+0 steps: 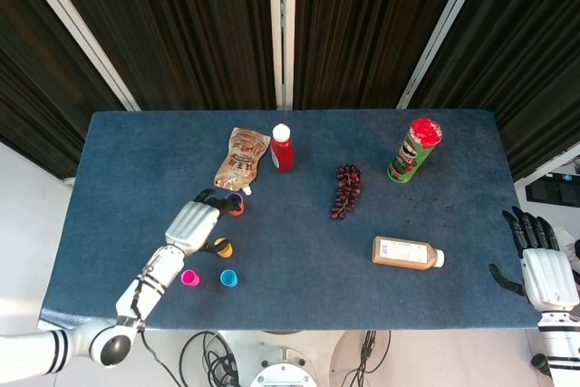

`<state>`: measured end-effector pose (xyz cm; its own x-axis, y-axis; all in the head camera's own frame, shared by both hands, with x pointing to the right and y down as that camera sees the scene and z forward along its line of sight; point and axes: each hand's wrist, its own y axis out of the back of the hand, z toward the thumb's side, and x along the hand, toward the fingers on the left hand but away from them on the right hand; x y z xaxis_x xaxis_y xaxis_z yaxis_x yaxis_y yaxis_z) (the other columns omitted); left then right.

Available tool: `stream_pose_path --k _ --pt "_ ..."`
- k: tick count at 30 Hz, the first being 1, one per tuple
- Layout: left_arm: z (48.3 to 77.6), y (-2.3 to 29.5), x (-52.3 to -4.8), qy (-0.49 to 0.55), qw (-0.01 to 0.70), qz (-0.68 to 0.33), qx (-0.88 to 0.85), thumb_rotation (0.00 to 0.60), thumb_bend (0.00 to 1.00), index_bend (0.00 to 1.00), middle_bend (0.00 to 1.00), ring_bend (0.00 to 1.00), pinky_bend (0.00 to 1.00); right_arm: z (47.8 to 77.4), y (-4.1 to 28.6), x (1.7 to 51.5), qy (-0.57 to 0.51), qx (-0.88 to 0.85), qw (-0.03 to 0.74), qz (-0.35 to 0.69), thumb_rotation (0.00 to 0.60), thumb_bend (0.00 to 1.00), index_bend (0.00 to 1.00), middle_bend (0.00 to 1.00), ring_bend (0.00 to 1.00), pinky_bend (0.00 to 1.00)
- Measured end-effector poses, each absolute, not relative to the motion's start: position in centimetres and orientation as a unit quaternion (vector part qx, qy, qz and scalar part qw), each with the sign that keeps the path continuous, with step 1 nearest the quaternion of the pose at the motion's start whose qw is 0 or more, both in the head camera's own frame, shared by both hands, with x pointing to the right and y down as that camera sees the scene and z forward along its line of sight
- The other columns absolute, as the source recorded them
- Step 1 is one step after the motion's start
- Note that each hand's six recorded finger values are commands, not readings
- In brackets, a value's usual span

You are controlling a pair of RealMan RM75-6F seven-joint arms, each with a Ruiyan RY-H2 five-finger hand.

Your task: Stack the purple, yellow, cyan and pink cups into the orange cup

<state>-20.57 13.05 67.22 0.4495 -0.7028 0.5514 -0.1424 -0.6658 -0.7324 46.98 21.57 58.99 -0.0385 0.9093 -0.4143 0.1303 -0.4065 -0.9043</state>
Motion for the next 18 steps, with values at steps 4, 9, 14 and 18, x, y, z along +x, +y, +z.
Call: stream_pose_path --k 4,9,14,18 --pt "67.5 14.4 -20.8 0.248 0.303 -0.462 -0.796 0.600 0.24 0.30 0.29 0.29 0.12 59.1 21.7 46.8 -0.426 -0.609 0.336 0.578 0.600 0.21 0.00 0.00 0.00 0.00" --pt "68.6 15.8 -20.4 0.226 0.293 -0.469 -0.802 0.600 0.24 0.30 0.29 0.29 0.12 59.2 21.9 46.8 -0.425 -0.610 0.334 0.579 0.600 0.21 0.00 0.00 0.00 0.00" --pt "69.4 16.3 -20.4 0.217 0.286 -0.475 -0.804 0.600 0.24 0.30 0.29 0.29 0.12 59.1 21.9 47.0 -0.427 -0.608 0.333 0.580 0.600 0.21 0.00 0.00 0.00 0.00" --pt "70.0 16.3 -20.5 0.218 0.285 -0.480 -0.801 0.600 0.24 0.30 0.30 0.30 0.12 59.2 21.9 47.0 -0.426 -0.609 0.333 0.580 0.600 0.22 0.00 0.00 0.00 0.00"
